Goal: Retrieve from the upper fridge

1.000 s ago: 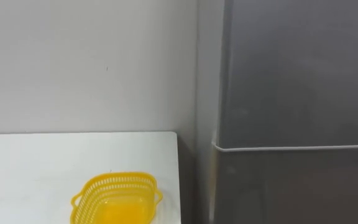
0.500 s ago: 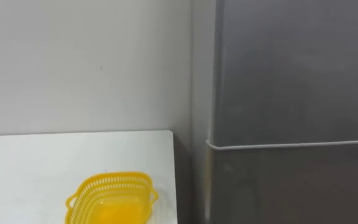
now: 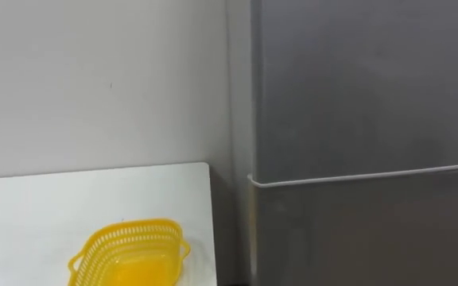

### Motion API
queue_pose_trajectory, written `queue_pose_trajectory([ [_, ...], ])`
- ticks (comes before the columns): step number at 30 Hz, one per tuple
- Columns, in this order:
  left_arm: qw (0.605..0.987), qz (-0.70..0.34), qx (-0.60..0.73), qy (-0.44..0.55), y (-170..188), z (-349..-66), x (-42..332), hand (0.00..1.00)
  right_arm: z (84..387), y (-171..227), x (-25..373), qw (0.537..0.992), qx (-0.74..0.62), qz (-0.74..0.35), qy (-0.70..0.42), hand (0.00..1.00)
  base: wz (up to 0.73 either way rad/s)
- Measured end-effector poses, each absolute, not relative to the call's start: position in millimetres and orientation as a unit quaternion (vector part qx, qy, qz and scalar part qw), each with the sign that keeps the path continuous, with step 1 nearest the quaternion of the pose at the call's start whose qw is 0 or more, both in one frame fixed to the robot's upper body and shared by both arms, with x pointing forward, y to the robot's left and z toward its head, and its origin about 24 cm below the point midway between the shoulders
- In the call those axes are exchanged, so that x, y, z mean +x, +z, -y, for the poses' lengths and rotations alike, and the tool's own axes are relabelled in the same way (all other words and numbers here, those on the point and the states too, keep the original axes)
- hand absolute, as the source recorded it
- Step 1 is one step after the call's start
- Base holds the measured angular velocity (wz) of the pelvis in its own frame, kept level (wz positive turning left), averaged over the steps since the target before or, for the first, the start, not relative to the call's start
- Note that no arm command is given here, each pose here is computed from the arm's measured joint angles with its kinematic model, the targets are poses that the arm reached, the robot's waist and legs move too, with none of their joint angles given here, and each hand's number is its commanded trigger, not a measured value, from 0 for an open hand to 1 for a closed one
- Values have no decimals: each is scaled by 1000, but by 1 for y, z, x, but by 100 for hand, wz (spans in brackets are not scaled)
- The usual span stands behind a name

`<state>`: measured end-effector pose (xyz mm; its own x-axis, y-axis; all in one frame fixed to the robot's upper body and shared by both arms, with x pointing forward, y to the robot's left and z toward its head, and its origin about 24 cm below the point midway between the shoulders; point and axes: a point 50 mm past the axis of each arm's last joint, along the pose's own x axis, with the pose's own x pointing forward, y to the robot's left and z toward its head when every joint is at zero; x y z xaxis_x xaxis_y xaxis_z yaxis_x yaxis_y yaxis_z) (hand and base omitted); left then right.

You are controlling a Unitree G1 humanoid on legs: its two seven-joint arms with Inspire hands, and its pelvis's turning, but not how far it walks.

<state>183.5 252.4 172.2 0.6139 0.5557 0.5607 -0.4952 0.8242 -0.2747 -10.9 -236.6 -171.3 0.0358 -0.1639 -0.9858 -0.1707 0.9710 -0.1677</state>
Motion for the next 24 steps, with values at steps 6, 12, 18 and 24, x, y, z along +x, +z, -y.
queue_pose_trajectory([
  [6, 943, 288, -52, 160, 166, -221, 202, 0, 237, -171, -1, 716, -126, -687, 6, 0, -1],
  [12, 962, 262, -52, 51, 162, -192, 213, 0, 238, -171, 7, 712, -138, -688, 21, 0, -3],
  [18, 969, 241, -45, -21, 160, -175, 218, 0, 241, -171, 9, 706, -143, -693, 15, 0, -1],
  [24, 966, 247, -39, -66, 165, -167, 223, 0, 242, -171, 12, 703, -145, -696, 15, 0, 0],
])
